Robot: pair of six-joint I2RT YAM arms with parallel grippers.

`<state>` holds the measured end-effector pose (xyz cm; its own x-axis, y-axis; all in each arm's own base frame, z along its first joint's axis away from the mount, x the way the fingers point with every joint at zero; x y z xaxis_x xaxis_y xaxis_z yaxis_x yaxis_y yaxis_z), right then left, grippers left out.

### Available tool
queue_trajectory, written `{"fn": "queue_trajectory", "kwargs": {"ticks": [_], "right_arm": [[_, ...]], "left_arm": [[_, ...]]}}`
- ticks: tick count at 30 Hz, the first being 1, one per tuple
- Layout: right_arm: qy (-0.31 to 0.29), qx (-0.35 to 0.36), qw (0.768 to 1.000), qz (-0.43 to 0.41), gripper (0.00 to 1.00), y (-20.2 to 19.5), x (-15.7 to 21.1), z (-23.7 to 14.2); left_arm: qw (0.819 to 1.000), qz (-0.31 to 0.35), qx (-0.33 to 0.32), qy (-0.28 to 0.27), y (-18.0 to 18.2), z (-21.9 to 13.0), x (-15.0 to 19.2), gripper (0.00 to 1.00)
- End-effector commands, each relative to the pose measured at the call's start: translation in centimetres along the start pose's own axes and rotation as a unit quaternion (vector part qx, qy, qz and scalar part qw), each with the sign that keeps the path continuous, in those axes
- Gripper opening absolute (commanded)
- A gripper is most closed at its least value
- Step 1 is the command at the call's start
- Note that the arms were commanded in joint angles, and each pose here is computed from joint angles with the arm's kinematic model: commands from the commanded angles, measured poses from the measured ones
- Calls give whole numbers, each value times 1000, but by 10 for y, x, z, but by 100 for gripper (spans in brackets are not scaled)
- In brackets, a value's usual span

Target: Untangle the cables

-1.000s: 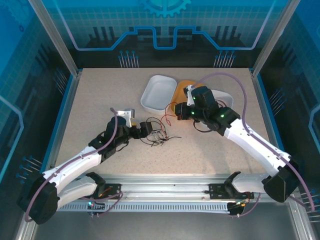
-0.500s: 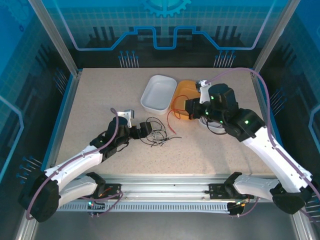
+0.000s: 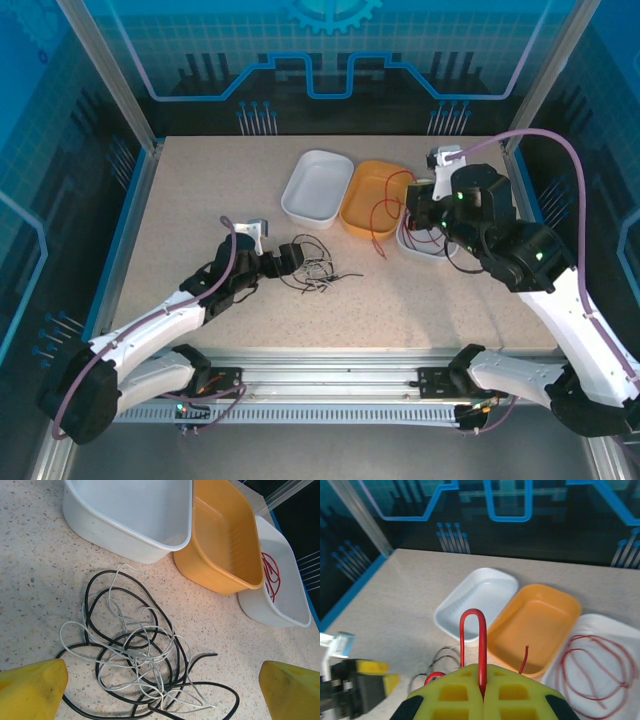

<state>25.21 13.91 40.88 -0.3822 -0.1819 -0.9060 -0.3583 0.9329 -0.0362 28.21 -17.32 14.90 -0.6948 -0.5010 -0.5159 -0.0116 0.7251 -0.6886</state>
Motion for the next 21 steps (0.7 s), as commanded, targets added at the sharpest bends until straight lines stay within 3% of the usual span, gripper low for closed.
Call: {"fn": "queue_trajectory", "kwargs": {"ticks": [1, 11, 21], "right_arm": [[-9, 80, 996, -28, 0, -30, -8, -13], [-10, 187, 980, -72, 0, -71, -19, -6], [4, 194, 974, -113, 0, -92, -16, 40]], "left_arm": [[1000, -9, -1, 5, 3, 0, 4, 99], [1000, -15, 4, 11, 3, 1, 7, 99], [999, -24, 12, 22, -2, 4, 9, 99]]}}
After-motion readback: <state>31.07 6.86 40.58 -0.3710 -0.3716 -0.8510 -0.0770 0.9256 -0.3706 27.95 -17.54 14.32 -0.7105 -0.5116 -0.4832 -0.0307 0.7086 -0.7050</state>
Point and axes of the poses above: each hand's point on the last joint's axis, 136 mm out from that joint toward the fingers, its own z axis out along the fingers, its own y axis along the line the jaws close on, x = y × z, the point moved 1 cm from there along -z, back along the fingers, and after that the axes turned 12 degrees about -z, right-handed, at the moved point
